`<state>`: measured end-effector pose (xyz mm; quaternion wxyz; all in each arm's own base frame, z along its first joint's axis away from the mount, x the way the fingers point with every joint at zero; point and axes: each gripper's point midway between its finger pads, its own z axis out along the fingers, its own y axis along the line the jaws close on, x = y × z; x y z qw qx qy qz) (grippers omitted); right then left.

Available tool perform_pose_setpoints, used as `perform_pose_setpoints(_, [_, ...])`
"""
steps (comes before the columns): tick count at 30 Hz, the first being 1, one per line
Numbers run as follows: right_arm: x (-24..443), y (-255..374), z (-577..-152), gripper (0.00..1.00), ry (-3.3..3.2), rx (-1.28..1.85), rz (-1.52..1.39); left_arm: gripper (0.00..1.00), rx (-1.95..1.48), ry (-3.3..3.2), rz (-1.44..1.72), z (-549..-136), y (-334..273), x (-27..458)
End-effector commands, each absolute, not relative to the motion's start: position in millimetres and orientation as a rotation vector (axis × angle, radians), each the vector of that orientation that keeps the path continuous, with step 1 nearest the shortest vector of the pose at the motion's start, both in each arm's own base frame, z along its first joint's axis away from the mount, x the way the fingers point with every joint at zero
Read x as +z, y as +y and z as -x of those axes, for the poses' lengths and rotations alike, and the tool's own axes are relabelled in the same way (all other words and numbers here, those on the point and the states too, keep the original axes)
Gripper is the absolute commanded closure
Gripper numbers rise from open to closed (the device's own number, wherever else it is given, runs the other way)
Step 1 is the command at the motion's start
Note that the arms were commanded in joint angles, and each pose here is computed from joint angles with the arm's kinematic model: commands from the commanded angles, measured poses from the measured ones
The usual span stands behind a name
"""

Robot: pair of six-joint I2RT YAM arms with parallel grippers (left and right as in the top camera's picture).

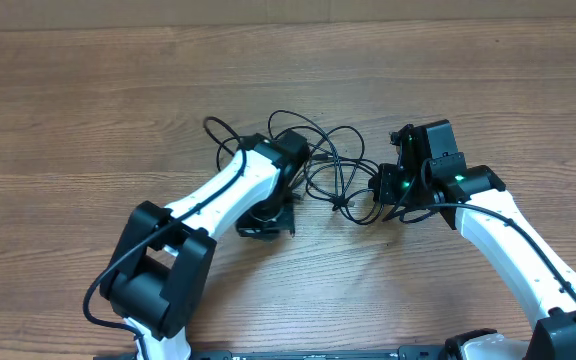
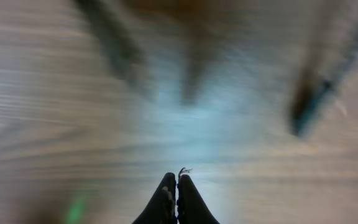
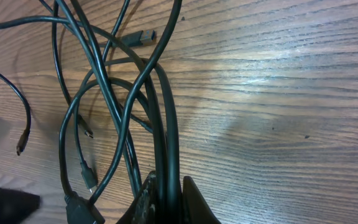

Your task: Untangle cables

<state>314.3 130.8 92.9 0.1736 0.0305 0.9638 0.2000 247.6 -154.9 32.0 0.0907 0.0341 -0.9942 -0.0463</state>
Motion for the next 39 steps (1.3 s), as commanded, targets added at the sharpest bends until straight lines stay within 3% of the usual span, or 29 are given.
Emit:
perform_pose_setpoints(1, [97,132,-316,0.96,2.717,0.590,-0.087,0.91,-0.057,-2.968,-0.238,-261,-156,28])
perform_pose_setpoints(4, [97,133,-315,0.96,2.718,0.593,-0.086,0.55,0.584,-2.814,-0.230,-266,-229,44])
perform_pose_setpoints(7, [98,136,-314,0.96,2.719,0.618,-0.080,0.10,0.994,-2.740,-0.131,-284,-278,70])
perform_pose_setpoints(8, [98,135,-314,0.96,2.720,0.617,-0.080,0.07,1.008,-2.752,-0.154,-289,-282,70])
perform_pose_setpoints(13, [98,135,-314,0.96,2.720,0.618,-0.080,0.15,0.814,-2.775,-0.500,-293,-276,56])
perform_pose_setpoints(19, [98,135,-314,0.96,2.721,0.617,-0.081,0.32,0.676,-2.840,-0.622,-292,-275,46])
perform_pose_setpoints(21, [98,135,-314,0.96,2.720,0.617,-0.081,0.31,0.637,-2.872,-0.624,-291,-274,43])
perform_pose_setpoints(26, [98,135,-314,0.96,2.721,0.617,-0.081,0.12,0.547,-2.883,-0.798,-294,-267,37])
perform_pose_setpoints(32, [98,135,-314,0.96,2.721,0.617,-0.081,0.11,0.646,-2.816,-0.939,-304,-282,43])
perform_pose_setpoints(35, [98,135,-314,0.96,2.721,0.617,-0.081,0.16,0.661,-2.809,-0.933,-301,-288,44])
perform_pose_setpoints(39, [98,135,-314,0.96,2.720,0.617,-0.081,0.36,0.653,-2.818,-0.905,-296,-293,44])
